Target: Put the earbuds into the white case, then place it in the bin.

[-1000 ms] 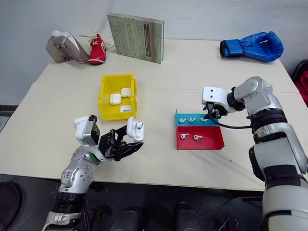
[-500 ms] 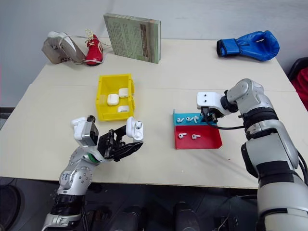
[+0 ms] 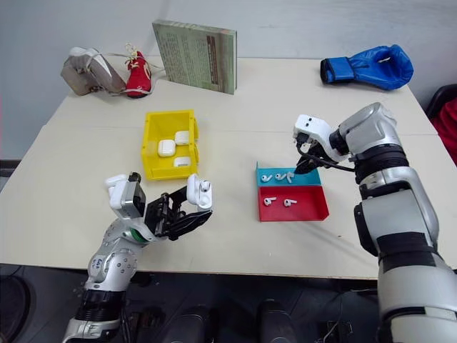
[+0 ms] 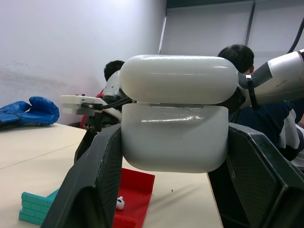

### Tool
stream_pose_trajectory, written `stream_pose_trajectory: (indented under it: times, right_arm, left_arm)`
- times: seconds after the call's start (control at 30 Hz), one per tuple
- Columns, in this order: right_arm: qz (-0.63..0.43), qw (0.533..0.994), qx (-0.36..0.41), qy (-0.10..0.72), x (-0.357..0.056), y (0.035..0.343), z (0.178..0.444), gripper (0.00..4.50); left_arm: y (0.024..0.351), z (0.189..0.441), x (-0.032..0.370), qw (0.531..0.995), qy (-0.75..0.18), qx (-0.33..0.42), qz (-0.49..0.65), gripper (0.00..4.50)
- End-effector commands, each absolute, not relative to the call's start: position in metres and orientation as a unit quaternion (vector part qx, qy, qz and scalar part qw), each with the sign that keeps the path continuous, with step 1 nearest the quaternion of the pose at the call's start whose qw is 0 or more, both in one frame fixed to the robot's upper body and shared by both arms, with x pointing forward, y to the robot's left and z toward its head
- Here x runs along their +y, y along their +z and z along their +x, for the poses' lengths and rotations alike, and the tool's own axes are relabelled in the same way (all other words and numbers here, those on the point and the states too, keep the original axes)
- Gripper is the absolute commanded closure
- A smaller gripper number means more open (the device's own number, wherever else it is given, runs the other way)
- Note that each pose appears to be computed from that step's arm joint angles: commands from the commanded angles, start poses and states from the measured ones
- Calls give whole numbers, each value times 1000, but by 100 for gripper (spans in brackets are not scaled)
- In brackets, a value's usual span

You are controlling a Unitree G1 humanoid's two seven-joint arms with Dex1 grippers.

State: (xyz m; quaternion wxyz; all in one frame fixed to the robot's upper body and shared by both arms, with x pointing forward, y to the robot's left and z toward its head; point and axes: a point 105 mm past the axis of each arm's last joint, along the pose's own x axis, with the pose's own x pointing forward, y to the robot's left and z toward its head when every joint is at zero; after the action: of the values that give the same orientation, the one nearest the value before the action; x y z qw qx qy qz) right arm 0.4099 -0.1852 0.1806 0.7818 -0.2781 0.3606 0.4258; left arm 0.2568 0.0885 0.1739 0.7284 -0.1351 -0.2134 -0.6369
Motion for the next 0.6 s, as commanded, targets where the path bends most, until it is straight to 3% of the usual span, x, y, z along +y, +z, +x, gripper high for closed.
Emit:
stream_pose_trajectory:
  times: [0.03, 0.6]
  right_arm:
    - [-273, 801, 349, 403, -181, 186, 412, 312]
    - [-256, 814, 356, 381, -171, 167, 407, 312]
  left_arm:
    - [180, 254, 88, 723, -639, -229, -128, 171]
    - [181, 255, 89, 724, -639, -228, -127, 171]
